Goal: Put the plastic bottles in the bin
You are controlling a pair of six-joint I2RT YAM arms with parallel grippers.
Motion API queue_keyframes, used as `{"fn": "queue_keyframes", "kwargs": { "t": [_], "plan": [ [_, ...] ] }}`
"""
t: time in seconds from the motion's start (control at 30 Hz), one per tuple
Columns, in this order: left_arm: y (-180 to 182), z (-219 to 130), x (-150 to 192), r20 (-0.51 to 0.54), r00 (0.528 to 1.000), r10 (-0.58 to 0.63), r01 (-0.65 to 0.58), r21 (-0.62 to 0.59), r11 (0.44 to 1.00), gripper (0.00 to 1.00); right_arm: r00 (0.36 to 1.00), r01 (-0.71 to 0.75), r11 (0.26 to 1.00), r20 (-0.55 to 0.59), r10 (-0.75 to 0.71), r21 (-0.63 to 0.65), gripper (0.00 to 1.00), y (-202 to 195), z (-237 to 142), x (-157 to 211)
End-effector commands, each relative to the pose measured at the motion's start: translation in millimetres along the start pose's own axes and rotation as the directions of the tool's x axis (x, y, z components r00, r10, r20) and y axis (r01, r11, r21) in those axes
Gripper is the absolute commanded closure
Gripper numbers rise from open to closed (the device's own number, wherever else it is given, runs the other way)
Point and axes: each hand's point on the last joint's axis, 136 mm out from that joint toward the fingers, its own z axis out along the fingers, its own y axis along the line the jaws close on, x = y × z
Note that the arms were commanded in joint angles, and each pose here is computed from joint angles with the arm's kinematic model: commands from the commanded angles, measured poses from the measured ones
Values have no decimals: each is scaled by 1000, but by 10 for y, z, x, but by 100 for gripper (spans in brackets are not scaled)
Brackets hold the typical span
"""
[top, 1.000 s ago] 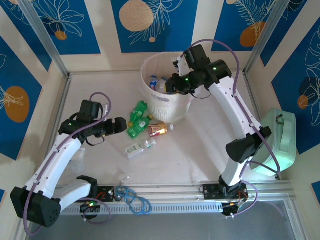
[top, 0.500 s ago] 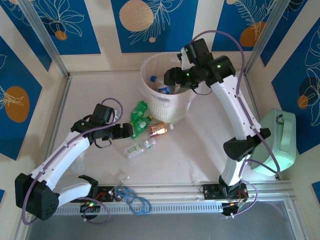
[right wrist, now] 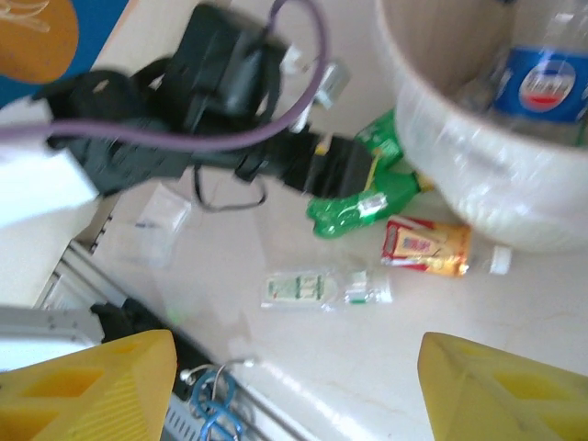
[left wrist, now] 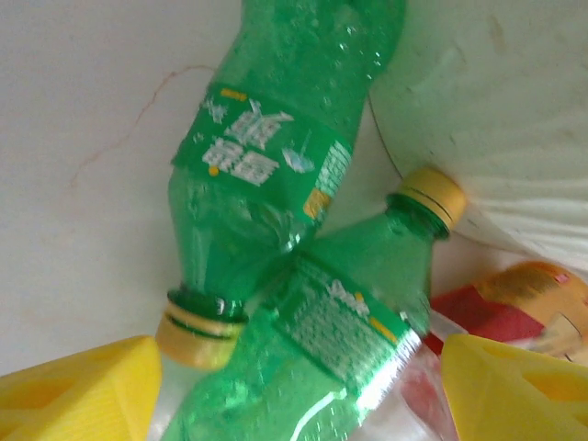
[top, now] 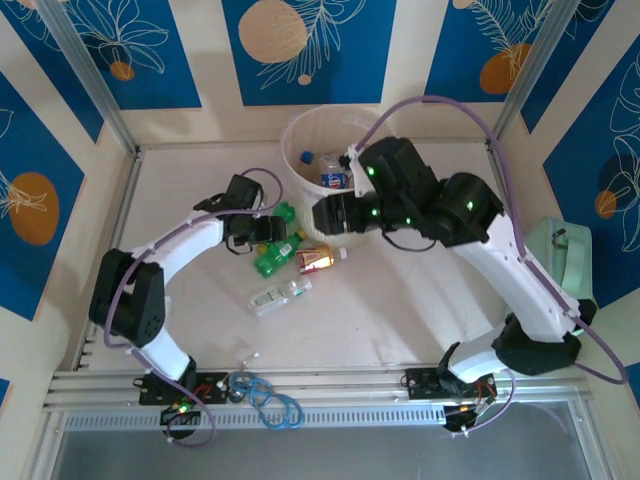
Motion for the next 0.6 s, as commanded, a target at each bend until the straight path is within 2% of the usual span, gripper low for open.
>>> {"fn": "queue_keyframes", "kwargs": {
  "t": [0.0, 0.27, 0.57],
  "plan": [
    [11, -51, -289, 81, 996, 42, -40, -34, 999, 18, 998, -42, 999, 50, 43, -32, 30, 87, 5, 9],
    [113, 170, -351, 68, 996, 52, -46, -88, 995, 17, 996, -71, 997, 58, 74, -43, 31, 55, -119, 102],
    [227, 398, -385, 38, 999, 3, 2, -136, 991, 18, 994, -73, 995, 71, 78, -73, 31, 119, -214, 81]
  ]
}}
